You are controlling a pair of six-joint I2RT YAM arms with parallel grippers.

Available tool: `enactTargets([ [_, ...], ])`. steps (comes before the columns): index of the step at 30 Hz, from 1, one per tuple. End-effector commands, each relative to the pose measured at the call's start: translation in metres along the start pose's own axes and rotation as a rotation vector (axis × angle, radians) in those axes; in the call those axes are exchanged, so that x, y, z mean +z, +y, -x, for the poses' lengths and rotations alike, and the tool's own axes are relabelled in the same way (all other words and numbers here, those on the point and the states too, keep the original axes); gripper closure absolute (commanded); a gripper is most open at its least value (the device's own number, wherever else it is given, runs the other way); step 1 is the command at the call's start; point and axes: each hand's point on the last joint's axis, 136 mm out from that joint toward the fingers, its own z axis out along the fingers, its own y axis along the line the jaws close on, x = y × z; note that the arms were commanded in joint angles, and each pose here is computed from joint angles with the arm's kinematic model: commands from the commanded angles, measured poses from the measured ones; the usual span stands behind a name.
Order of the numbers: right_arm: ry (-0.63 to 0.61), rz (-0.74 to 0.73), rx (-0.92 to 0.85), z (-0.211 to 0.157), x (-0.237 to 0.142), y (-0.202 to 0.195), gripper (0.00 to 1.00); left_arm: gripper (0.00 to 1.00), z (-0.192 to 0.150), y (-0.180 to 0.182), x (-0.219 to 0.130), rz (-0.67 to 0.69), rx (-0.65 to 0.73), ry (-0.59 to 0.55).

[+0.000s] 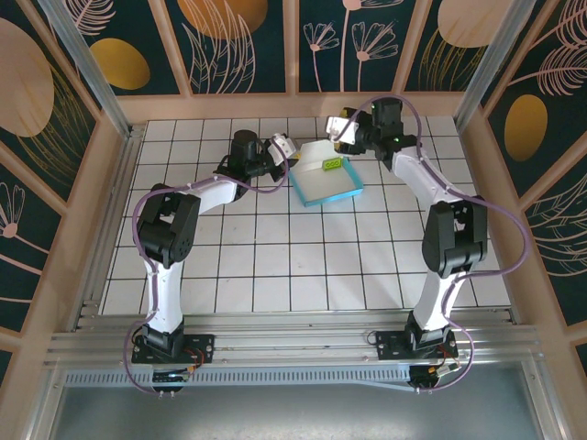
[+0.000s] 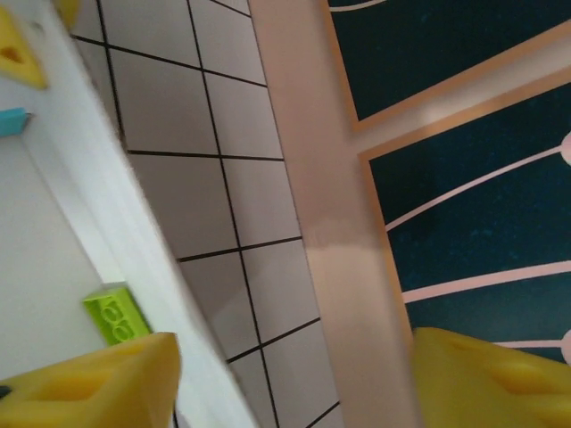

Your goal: Fold the paper box

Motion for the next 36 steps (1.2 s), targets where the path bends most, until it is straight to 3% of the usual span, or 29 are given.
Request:
enactTargets([
  [1,0.012,0.104,-0.025,-0.004,0.013,0.021,0.37,1.00,0.026,-0.005,-0.008,-0.022,0.082,-0.068],
  [11,0.008,0.178,-0.014,-0.003,0.027,0.033,0.54,1.00,0.029,-0.005,-0.006,-0.020,0.096,-0.089],
  [16,0.030,0.200,-0.008,-0.001,0.012,0.034,0.37,1.00,0.032,0.000,-0.004,0.000,0.082,-0.106],
  [22,0.036,0.168,-0.030,0.005,-0.017,0.029,0.32,1.00,0.029,0.005,-0.001,0.011,0.110,-0.083],
  [28,0.014,0.191,-0.023,0.007,-0.018,0.037,0.19,1.00,0.033,0.001,0.000,-0.017,0.112,-0.100],
  [33,0.015,0.188,-0.034,-0.001,0.004,0.031,0.17,1.00,0.031,-0.005,0.000,-0.046,0.135,-0.107],
  [36,0.023,0.236,-0.029,-0.006,0.019,0.032,0.23,1.00,0.031,-0.006,0.001,-0.057,0.140,-0.103],
])
